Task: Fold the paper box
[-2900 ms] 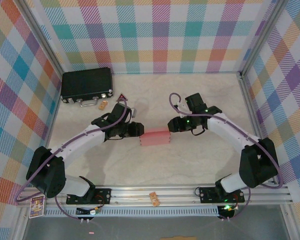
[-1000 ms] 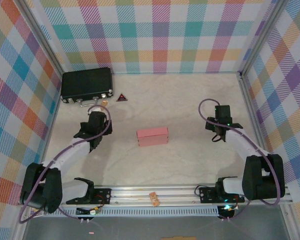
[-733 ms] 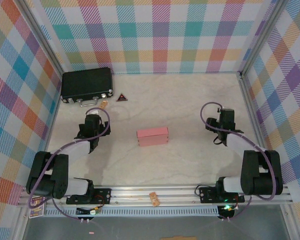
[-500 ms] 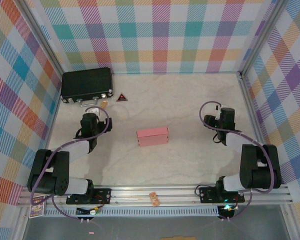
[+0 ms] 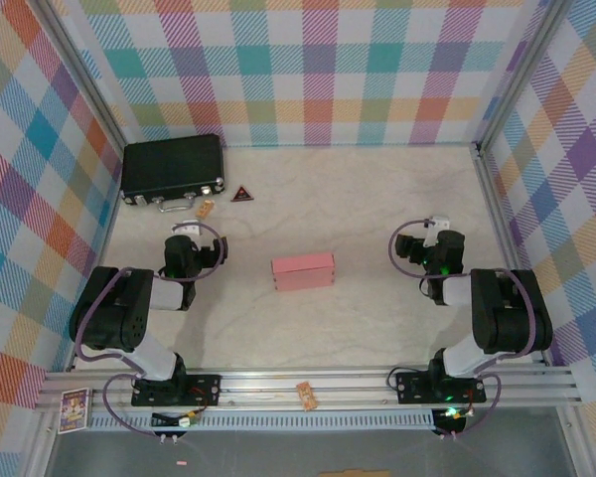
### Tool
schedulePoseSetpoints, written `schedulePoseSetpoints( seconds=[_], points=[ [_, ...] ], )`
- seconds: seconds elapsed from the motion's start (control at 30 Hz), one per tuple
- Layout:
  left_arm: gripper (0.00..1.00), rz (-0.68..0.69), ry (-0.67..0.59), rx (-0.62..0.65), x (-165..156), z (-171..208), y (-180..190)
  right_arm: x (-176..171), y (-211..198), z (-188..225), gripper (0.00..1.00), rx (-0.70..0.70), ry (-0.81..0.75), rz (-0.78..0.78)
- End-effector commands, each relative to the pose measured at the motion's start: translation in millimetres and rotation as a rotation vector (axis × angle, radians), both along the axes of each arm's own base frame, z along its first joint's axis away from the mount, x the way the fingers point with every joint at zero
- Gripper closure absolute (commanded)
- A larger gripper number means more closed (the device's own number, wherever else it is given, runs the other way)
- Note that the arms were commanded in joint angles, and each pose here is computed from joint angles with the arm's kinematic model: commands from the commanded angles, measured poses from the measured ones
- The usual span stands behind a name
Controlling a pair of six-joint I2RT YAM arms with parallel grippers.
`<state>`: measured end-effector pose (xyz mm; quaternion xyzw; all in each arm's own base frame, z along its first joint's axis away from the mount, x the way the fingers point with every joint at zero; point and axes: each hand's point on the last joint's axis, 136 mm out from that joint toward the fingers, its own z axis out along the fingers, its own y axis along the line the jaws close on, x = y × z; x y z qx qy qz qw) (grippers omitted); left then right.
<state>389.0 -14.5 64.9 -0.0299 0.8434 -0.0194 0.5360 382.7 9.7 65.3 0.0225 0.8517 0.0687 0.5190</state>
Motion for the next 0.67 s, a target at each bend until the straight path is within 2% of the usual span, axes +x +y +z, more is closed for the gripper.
schedulePoseSetpoints(
  seconds=[0.0,0.17,0.63],
  points=[
    [0.0,0.043,-0.08,-0.009,8.2,19.7,9.8,13.3,1.4,28.1,0.01,-0.01,-0.114,0.012],
    [0.0,-0.022,-0.049,-0.01,12.6,17.2,-1.2,13.0,1.0,27.9,0.01,-0.012,-0.112,0.01],
    [0.0,-0.023,-0.049,-0.012,12.1,16.6,-1.2,13.1,1.7,27.9,0.01,-0.013,-0.111,0.014]
  ],
)
